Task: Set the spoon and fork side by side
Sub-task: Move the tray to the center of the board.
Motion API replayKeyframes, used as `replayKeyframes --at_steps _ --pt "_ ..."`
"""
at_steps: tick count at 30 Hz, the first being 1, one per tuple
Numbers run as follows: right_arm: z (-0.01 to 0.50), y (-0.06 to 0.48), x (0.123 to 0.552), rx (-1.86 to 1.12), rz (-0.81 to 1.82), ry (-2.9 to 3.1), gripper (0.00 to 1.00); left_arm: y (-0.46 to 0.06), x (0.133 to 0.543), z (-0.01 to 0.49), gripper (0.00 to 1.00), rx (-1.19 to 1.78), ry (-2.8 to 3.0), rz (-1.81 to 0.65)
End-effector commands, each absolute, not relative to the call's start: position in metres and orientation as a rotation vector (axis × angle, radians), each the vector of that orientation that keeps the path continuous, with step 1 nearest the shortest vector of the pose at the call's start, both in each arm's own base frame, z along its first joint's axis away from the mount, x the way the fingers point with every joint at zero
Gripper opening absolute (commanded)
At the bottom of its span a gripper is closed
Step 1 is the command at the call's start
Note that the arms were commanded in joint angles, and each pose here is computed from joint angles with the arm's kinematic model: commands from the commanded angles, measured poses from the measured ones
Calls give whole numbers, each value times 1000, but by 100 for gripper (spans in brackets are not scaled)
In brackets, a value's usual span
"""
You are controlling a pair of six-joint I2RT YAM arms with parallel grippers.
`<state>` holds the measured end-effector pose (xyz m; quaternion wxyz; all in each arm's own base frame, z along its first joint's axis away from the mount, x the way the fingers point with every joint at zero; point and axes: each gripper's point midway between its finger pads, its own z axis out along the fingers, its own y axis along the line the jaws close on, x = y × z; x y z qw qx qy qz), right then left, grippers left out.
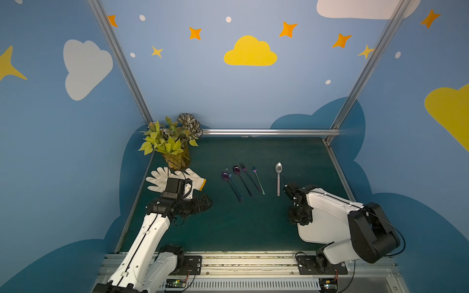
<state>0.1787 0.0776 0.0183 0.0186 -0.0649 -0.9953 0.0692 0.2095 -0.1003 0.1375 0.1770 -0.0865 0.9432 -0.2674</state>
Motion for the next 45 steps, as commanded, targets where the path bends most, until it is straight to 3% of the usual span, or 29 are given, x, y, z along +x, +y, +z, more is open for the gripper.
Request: replayKeyframes --at_steps 1,3,4,9,17,29,36,45 --pt "19 74 193 -167 275 -3138 20 -101 210 134 100 -218 2669 -746" --pt "18 76 192 -155 266 -3133 4 -103 209 134 100 -205 2670 -752" --pt "18 78 192 -142 263 -3134 0 -104 209 135 100 -191 2664 -756" --pt "42 110 190 -87 212 -3162 0 -101 210 138 100 -181 2629 -735" --pt "86 231 185 -82 -69 -3231 0 -105 210 141 100 -156 2607 -750" --pt "63 390 158 160 -172 -3157 0 -113 208 143 100 -114 2605 -800" --pt "44 417 150 171 -200 -3093 0 -115 208 140 100 -106 2619 -801" --pt "79 404 162 290 -318 -3131 42 -120 208 136 100 -117 2655 -838"
